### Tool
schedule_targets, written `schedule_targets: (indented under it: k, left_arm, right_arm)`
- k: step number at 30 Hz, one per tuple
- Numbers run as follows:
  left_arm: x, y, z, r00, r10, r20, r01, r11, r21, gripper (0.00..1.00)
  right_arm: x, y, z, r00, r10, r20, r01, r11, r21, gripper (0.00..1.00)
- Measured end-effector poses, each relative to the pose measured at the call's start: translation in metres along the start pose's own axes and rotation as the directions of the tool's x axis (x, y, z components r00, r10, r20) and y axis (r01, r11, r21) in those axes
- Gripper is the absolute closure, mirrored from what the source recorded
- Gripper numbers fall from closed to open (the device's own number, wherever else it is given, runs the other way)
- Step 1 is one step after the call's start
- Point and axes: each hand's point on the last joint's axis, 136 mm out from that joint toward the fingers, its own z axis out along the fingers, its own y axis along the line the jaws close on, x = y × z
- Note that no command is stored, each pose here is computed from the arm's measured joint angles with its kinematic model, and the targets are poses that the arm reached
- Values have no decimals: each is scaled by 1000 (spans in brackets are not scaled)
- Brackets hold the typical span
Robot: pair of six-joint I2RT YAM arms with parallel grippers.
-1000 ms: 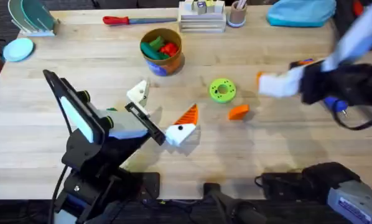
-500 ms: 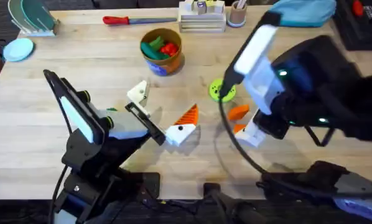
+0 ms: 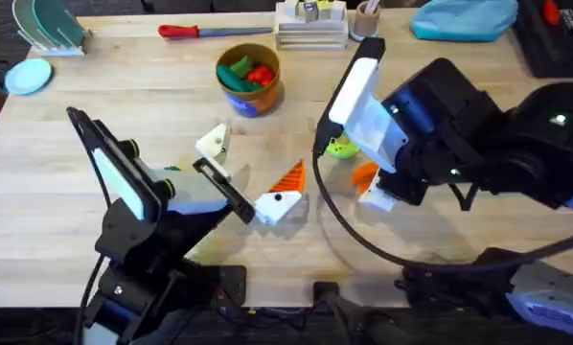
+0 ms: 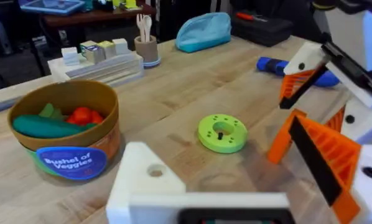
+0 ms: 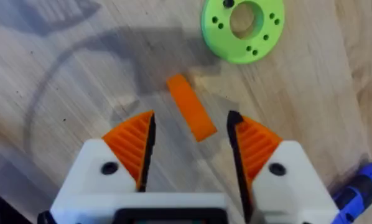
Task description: Pick up the gripper from the table and insert it into the empty holder that is missing its gripper. Then pick up a screw, insert it into the mounting hole, and use the screwdriver to tighten it. Finally, clean up the table by picking up the vegetable and placing it into the bucket.
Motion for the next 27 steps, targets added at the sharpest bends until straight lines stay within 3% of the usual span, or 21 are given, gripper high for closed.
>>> schedule_targets:
  k: [6,16,23,27]
  left_arm:
    - [0,0,0,1000,0,0,0,1000,0,8]
    - [0,0,0,1000,0,0,0,1000,0,7]
    - [0,0,0,1000,0,0,0,1000,0,7]
    - [0,0,0,1000,0,0,0,1000,1,7]
  right_arm:
    - [0,0,0,1000,-9,0,9,1000,-1,417]
    - [-1,1,7,1000,-20,-19,20,1000,-8,450]
    - [0,1,12,999,-23,-37,23,1000,-15,650]
    - [0,2,12,999,-25,-37,25,1000,-16,847]
